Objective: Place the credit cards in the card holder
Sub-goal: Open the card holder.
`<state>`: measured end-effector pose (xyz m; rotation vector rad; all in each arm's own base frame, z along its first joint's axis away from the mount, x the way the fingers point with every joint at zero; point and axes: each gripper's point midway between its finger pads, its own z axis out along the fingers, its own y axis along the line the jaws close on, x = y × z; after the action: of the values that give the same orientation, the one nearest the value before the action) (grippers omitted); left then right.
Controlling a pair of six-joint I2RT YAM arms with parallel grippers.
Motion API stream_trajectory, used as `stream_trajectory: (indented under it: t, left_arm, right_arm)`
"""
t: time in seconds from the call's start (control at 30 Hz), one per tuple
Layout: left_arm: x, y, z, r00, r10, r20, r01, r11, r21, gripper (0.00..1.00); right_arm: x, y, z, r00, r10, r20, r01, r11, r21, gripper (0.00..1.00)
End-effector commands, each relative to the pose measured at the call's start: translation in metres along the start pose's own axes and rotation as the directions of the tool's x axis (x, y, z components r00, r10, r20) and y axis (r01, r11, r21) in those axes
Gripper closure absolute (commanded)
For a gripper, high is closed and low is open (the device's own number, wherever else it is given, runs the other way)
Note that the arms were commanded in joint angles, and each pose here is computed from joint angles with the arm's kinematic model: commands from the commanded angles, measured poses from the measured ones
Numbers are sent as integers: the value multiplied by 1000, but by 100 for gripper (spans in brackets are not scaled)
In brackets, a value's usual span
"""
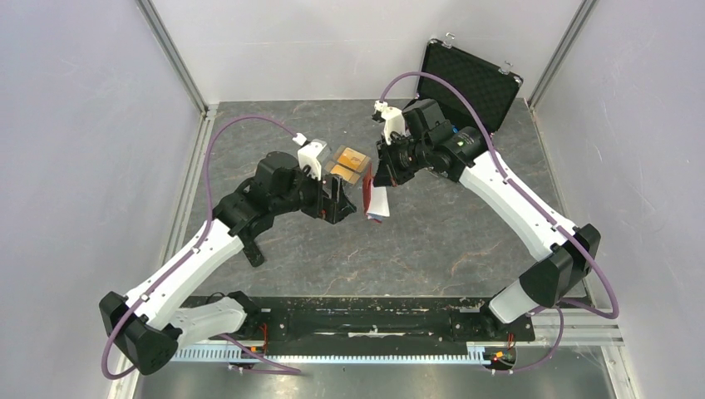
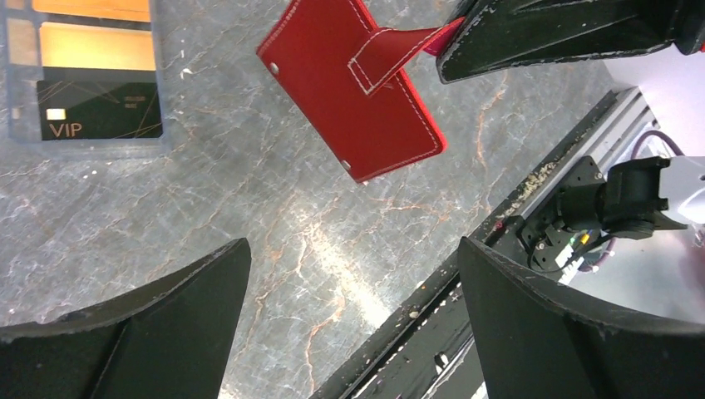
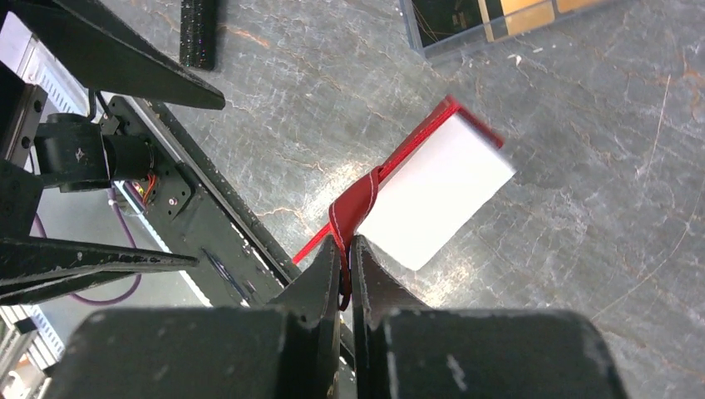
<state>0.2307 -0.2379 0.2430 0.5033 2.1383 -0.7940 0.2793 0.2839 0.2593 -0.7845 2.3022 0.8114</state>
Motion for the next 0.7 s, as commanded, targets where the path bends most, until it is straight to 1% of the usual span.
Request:
stream_trajectory:
  t: [0.0,0.17,0.33,0.57,0.67]
  left_arm:
    - [-22,-23,1,999,-21,47,16,994,105,0]
    - [-27,-30,14,998,-25,60,15,988,152,0]
    - [-35,-39,30,998,9,61,-19,988,153,0]
    - [-22,-62,58,995,88,48,-92,990,107,1]
    - [-16,-56,69,993,115,37,-117,993,29,4]
  right_arm:
    - [-15,0,-13,997,69,47,-71,996,50,100]
    - [-13,-1,-14,995,98,30,-99,993,63,100]
    - [-8,-3,-13,987,160,11,-160,983,87,100]
    - [-9,-1,-14,980,196,19,-197,977,86,100]
    - [-9,1,-14,980,198,17,-199,977,78,100]
